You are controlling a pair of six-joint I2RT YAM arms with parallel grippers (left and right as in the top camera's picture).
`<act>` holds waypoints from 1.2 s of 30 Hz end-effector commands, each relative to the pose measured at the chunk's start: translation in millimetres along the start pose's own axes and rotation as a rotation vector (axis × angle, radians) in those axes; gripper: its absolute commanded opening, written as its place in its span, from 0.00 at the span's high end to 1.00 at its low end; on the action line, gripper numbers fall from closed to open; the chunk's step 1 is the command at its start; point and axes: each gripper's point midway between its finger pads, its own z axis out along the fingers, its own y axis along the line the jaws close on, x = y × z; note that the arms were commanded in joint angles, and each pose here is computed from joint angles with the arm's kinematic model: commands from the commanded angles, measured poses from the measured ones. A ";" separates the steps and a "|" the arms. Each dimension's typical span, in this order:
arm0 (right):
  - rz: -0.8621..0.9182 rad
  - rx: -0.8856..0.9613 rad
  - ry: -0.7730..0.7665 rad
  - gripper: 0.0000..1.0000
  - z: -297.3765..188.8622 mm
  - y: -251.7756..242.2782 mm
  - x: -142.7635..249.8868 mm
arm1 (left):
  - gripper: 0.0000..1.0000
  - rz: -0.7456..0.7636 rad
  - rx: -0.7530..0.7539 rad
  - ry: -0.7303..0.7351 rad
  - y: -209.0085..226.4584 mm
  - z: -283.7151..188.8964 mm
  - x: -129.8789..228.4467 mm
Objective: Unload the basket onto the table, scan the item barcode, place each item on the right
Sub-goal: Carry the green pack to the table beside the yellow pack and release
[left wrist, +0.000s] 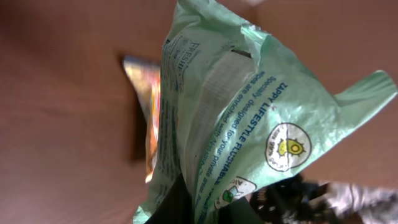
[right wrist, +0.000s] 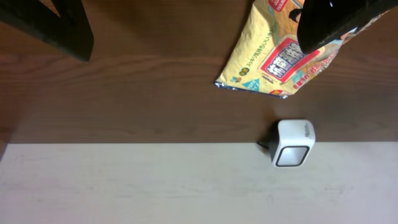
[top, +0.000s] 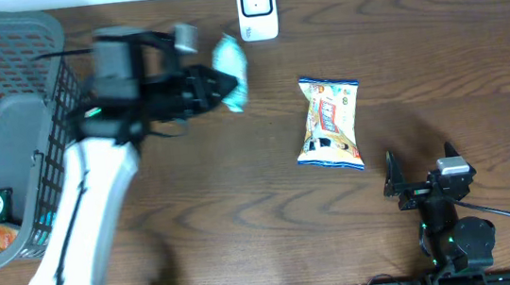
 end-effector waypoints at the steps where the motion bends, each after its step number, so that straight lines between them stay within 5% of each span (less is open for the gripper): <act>1: -0.004 -0.006 0.000 0.01 -0.2 1.8 0.5 | 0.92 0.003 -0.051 0.125 19.0 50.7 23.9; 8: -0.004 -0.006 0.000 0.01 -0.2 1.8 0.5 | 0.92 -0.043 -0.206 0.273 77.0 122.1 61.3; 18: -0.004 -0.006 0.001 0.01 -0.2 1.8 0.6 | 0.91 -0.108 -0.243 0.294 108.3 150.9 68.5; 20: -0.004 -0.006 0.001 0.01 -0.2 1.8 0.6 | 0.84 -0.100 -0.264 0.284 111.4 151.4 67.2; 23: -0.004 -0.006 0.000 0.01 -0.2 1.8 0.5 | 0.56 -0.084 -0.324 0.259 120.6 150.7 63.9; 36: -0.004 -0.006 0.001 0.01 -0.2 1.8 0.6 | 0.49 -0.051 -0.319 0.219 106.1 141.6 53.8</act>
